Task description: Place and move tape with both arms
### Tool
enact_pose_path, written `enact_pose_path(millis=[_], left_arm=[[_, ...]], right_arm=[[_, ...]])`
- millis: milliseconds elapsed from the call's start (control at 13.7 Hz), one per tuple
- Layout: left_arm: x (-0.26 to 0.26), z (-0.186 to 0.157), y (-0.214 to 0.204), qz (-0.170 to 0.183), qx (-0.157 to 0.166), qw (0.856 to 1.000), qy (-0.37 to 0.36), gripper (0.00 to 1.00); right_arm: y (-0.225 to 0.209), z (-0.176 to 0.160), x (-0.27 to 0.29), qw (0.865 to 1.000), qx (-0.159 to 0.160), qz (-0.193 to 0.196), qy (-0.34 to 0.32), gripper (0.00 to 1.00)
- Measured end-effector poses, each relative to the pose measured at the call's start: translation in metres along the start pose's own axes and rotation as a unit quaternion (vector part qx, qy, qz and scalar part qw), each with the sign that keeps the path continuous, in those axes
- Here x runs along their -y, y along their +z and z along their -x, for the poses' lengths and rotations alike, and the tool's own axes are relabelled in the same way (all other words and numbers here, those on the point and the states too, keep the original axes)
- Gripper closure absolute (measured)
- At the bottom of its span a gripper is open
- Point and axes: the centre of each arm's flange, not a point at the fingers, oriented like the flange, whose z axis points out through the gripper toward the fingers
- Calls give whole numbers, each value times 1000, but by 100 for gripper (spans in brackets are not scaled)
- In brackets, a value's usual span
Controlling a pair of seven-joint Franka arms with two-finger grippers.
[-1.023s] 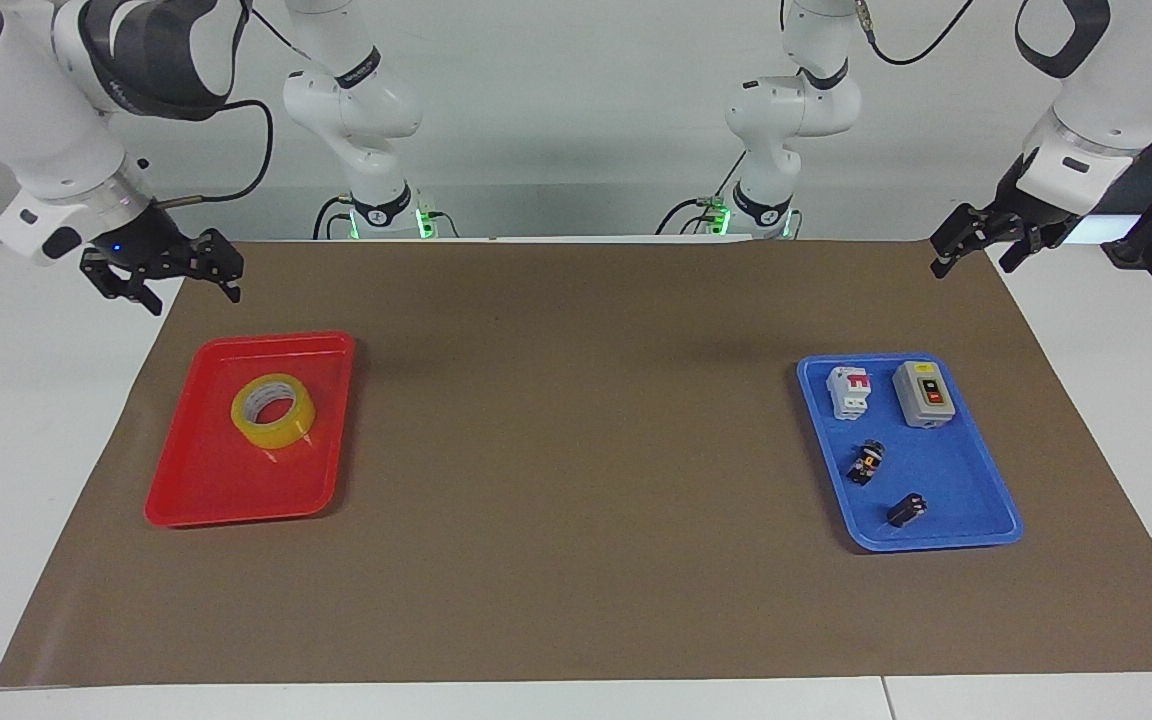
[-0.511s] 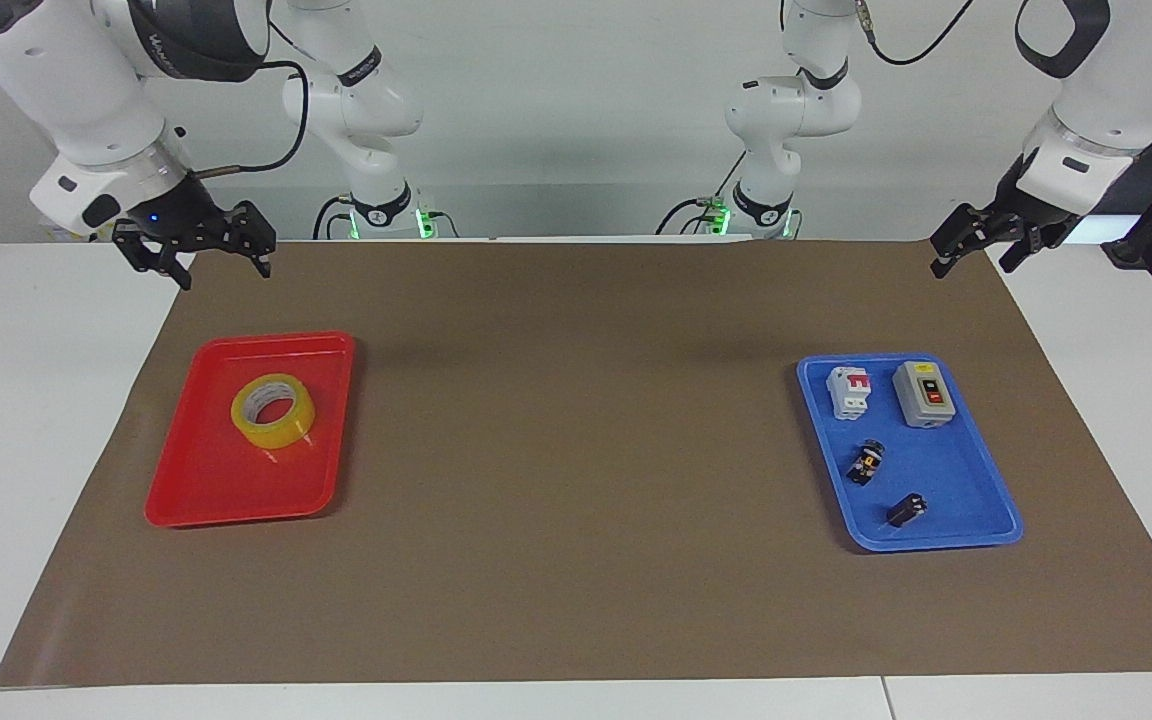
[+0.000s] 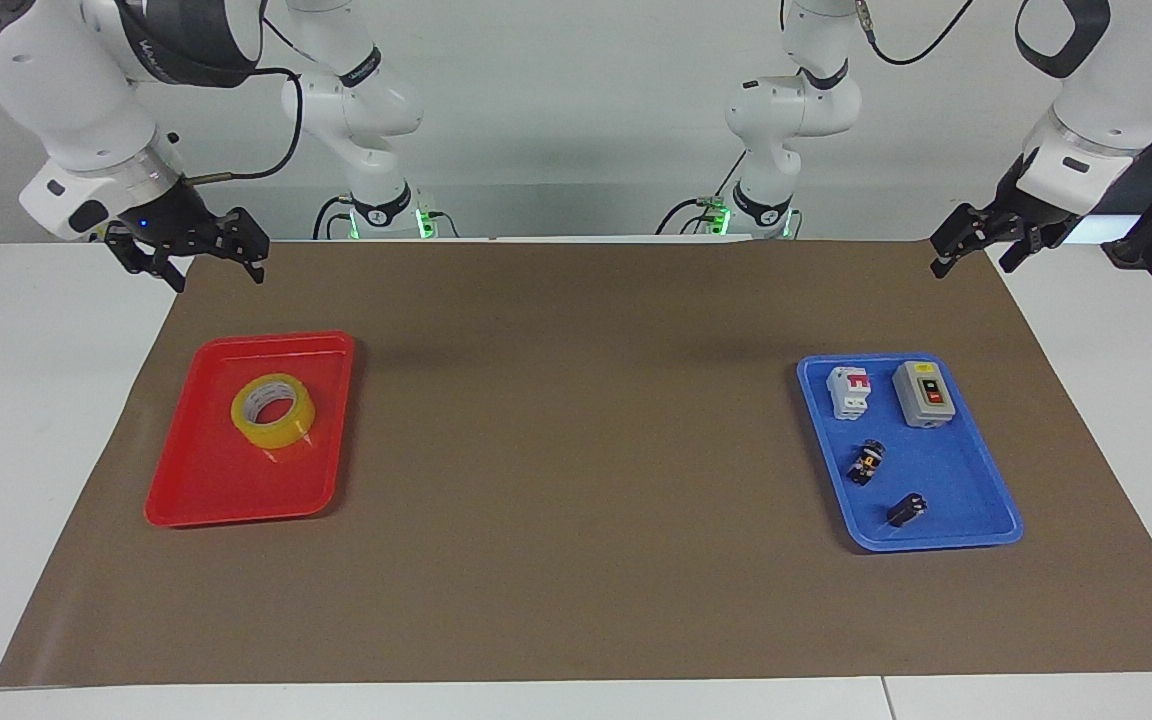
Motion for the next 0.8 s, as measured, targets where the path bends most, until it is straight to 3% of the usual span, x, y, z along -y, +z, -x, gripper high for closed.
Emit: enact_pose_path(millis=[584, 804], left_arm=[[0, 0, 0, 0, 0, 1000, 0, 0], [0, 0, 0, 0, 0, 1000, 0, 0]], right_arm=[[-11, -5, 1, 999, -32, 12, -2, 0], [-14, -3, 2, 1000, -26, 8, -1, 0]])
